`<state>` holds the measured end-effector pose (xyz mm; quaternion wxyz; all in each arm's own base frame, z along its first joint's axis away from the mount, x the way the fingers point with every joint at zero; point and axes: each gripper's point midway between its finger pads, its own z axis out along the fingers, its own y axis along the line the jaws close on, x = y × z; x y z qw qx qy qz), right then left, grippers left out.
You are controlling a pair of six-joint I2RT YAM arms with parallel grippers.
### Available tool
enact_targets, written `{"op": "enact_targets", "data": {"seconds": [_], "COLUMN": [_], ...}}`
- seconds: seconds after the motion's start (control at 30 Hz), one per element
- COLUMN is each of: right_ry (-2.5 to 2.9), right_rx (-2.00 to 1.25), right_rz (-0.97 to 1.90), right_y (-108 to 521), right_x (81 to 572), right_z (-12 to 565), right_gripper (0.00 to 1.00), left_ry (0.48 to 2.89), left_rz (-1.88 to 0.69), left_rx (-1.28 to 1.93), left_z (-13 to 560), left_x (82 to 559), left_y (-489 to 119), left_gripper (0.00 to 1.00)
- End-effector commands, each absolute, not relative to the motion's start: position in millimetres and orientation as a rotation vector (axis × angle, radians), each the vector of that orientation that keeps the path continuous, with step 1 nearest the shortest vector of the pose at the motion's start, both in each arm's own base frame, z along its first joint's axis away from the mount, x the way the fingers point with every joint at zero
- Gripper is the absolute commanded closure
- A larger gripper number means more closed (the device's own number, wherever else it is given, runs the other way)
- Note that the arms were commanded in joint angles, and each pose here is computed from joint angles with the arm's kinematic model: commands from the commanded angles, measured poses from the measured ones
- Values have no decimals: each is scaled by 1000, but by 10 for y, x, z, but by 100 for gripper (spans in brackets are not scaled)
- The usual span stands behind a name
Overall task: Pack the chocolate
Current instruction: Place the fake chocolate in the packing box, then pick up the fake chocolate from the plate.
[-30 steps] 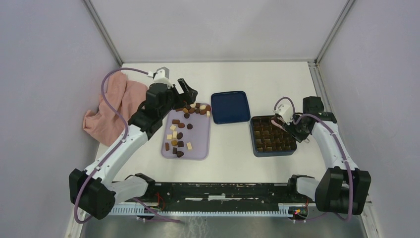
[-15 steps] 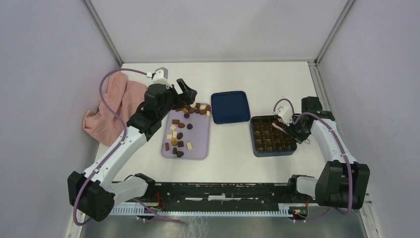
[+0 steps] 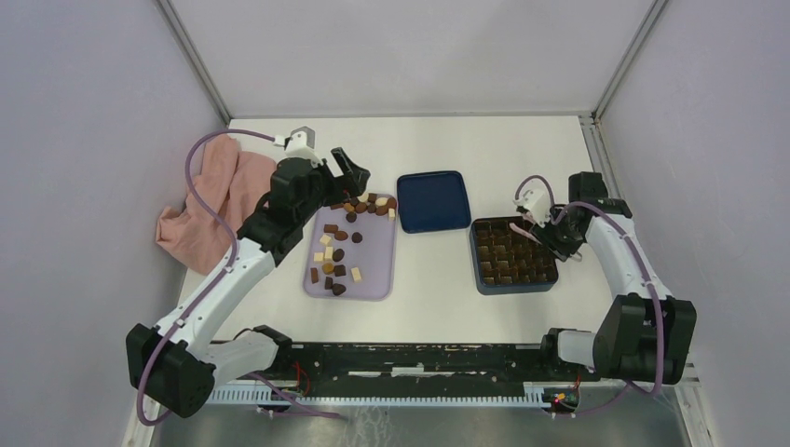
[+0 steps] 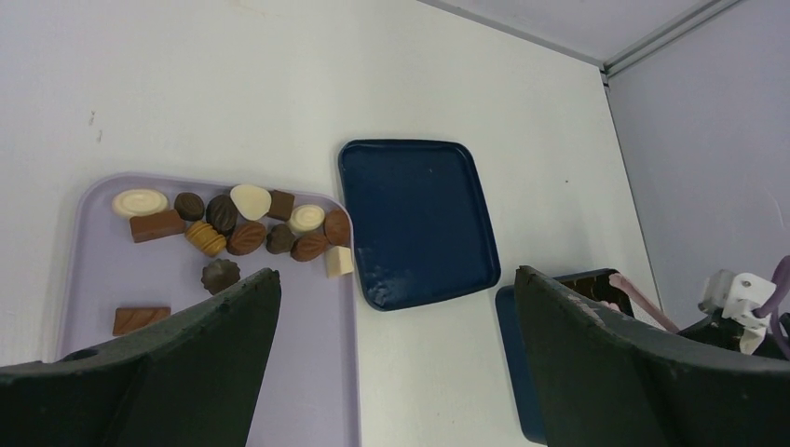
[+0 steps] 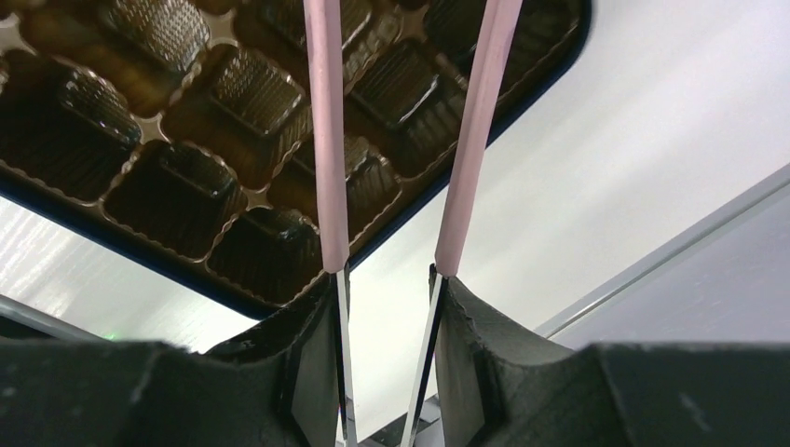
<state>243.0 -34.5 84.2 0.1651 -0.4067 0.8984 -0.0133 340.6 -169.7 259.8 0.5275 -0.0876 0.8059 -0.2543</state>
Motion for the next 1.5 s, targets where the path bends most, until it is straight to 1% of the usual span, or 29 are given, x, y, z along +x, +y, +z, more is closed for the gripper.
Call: {"op": "enact_targets", "data": {"seconds": [0.0, 0.2, 0.37, 0.6, 0.77, 0.97, 1.23, 1.47], "right_ry": [2394, 2178, 1986, 1811, 1718, 1714, 1685, 1697], "right_rx": [-1159, -1259, -1497, -1782, -1990, -2108, -2174, -2219], "right_rz": [32, 164, 246, 386, 349, 325, 274, 257], "right_y": [-160, 268, 1017, 1993, 2509, 2870, 3211, 3315], "right_x": [2674, 2844, 2887, 2675, 2428, 2356, 2449, 2436], "right_z": [1213, 1510, 1618, 1468, 1166, 831, 721, 646], "right_gripper": [59, 60, 60, 61, 60, 60, 59, 58], "left_ry": [1863, 1859, 1859, 1829, 1804, 1786, 1790, 1785], "left_rz": [-606, -547, -457, -400, -389, -377, -329, -321], "left_rx": [-220, -195, -176, -225, -278, -332, -334, -346], "left_z": [2786, 2879, 2956, 3048, 3074, 3053, 3090, 3085], "left_x": [3411, 3368, 3304, 3171, 3088, 3026, 3020, 3011], "left_y": [-1639, -1544, -1391, -1190, -1081, -987, -916, -891], "left_gripper": [0, 0, 0, 0, 0, 0, 0, 0]}}
